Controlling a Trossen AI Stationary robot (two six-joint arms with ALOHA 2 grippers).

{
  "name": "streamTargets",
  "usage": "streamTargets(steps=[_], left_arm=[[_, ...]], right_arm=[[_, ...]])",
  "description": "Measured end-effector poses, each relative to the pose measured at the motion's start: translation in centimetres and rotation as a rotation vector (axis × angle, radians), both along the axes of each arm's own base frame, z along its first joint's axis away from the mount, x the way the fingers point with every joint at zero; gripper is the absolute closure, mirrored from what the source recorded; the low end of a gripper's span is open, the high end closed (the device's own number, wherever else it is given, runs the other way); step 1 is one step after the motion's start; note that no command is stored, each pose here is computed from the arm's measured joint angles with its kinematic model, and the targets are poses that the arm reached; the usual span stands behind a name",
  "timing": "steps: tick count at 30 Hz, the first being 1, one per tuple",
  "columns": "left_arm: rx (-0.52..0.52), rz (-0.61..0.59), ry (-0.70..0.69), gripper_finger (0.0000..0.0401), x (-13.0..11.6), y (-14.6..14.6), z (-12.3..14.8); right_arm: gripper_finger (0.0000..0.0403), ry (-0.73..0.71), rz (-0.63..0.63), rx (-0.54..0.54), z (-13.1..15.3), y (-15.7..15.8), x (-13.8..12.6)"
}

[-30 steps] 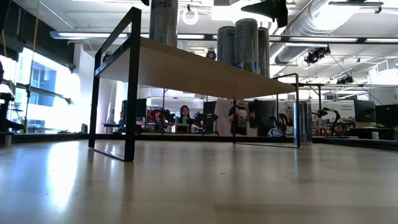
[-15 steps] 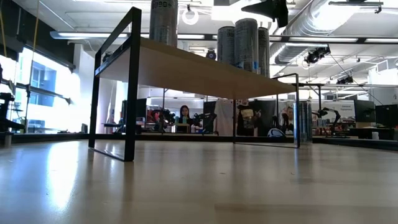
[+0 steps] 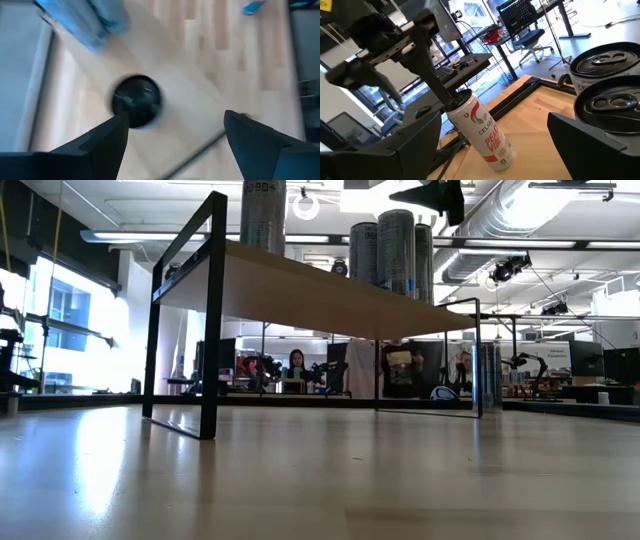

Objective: Place canned beverage on shelf
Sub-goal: Put the top white-pink soda can on the shelf

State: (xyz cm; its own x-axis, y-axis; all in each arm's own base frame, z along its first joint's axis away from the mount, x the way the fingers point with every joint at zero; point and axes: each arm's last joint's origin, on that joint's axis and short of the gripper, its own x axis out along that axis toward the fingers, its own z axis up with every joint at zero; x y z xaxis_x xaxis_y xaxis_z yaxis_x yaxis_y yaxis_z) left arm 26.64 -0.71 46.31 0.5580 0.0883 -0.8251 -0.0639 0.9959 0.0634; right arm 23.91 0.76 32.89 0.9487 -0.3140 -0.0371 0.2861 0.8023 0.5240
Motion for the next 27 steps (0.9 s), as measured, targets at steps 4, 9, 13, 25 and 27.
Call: streamTargets(steps=[4,9,13,25,27], left_arm=[[0.092,-0.007,-0.003,0.0105,0.3,0.5,0.0],[-0.006,0.004,0.019,0.0105,0.9,1.4,-0.7],[0.006,-0.009,0.065,0.0105,1.3,2.2,-1.8],[0.017,-0.006,0.056,0.0105,2.0,3.1,-2.6],[0.017,-0.01,0.06,0.0105,1.9,3.2,-2.6]], right_arm=[[0.0052,-0.001,-0.002,0.004,0.0,0.0,0.0],[0.0052,-0.001,-0.002,0.004,0.0,0.0,0.0],[0.0052,-0.001,-0.002,0.004,0.0,0.0,0.0],[0.0052,-0.001,-0.001,0.004,0.0,0.0,0.0],[0.0052,-0.001,0.0,0.004,0.0,0.0,0.0]])
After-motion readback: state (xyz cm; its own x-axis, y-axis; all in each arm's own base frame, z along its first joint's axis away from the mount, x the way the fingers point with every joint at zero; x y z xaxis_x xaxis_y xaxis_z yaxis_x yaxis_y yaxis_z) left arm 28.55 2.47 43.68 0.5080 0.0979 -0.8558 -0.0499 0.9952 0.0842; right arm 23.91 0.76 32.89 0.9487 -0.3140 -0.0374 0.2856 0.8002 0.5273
